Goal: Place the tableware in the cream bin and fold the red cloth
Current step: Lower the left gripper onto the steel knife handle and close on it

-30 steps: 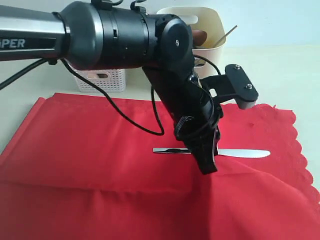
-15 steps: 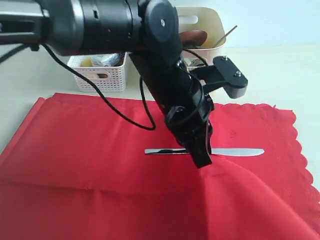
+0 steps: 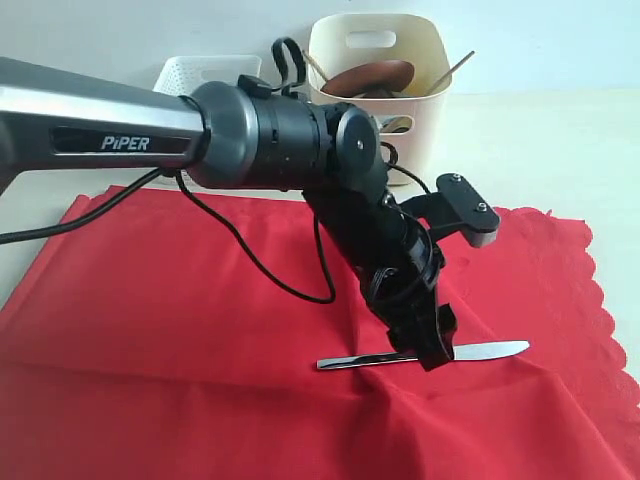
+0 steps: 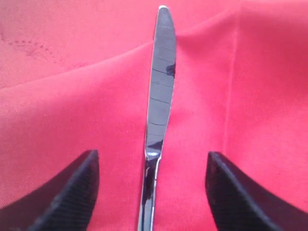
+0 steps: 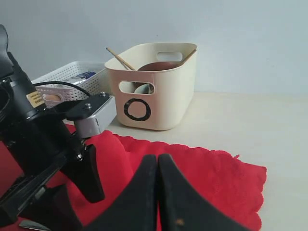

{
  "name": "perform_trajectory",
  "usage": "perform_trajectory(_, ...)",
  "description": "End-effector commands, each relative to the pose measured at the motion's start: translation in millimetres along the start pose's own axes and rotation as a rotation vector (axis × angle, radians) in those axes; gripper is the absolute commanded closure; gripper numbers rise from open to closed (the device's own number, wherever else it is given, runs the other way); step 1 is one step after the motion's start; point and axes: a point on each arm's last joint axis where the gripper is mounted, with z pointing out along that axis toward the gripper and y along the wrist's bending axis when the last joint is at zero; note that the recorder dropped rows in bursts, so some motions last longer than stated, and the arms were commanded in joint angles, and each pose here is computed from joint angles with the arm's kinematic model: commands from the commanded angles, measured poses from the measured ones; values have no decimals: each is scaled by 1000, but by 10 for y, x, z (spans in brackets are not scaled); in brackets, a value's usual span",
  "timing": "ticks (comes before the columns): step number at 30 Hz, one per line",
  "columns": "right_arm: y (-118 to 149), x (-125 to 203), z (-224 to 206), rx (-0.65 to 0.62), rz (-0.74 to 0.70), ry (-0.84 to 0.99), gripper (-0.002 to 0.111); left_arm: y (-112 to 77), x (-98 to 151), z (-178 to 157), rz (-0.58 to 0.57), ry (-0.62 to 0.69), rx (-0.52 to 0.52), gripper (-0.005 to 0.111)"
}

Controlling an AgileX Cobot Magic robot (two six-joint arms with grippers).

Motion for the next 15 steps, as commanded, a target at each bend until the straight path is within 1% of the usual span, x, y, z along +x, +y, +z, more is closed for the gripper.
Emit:
perform_trajectory(1, 0, 11, 1, -2, 0, -3, 108, -16, 19, 16, 14, 23, 7, 56)
perform_trajectory(2, 0, 11, 1, -2, 0, -3, 108, 12, 22, 45, 28, 17, -15, 60)
perform_trajectory(3, 0, 11, 1, -2, 0, -3, 108, 28, 33, 78, 43, 19, -21, 61)
perform_trajectory(4, 0, 11, 1, -2, 0, -3, 108, 48, 66, 156, 63, 32, -18, 59)
perform_trajectory(5, 0, 11, 1, -2, 0, -3, 108, 57, 92, 229, 57, 40, -14, 54)
perform_trajectory(6, 0, 11, 1, -2, 0, -3, 108, 61, 104, 270, 58, 45, -16, 51)
perform_trajectory(8, 0, 11, 1, -2, 0, -3, 108, 56, 126, 358, 60, 54, -16, 53)
perform_trajectory(9, 0, 11, 1, -2, 0, -3, 108, 22, 123, 390, 71, 62, -13, 63)
perform_trajectory(10, 0, 11, 1, -2, 0, -3, 108, -8, 119, 412, 87, 71, -12, 70)
perform_trajectory(11, 0, 11, 1, -2, 0, -3, 108, -55, 105, 431, 106, 78, -11, 84)
perform_trajectory(12, 0, 11, 1, -2, 0, -3, 108, -72, 101, 438, 116, 83, -12, 94)
perform_trajectory(13, 0, 11, 1, -2, 0, -3, 108, -95, 100, 448, 141, 95, -16, 106)
perform_trajectory(15, 0, 11, 1, -2, 0, -3, 108, -111, 98, 454, 144, 99, -15, 106)
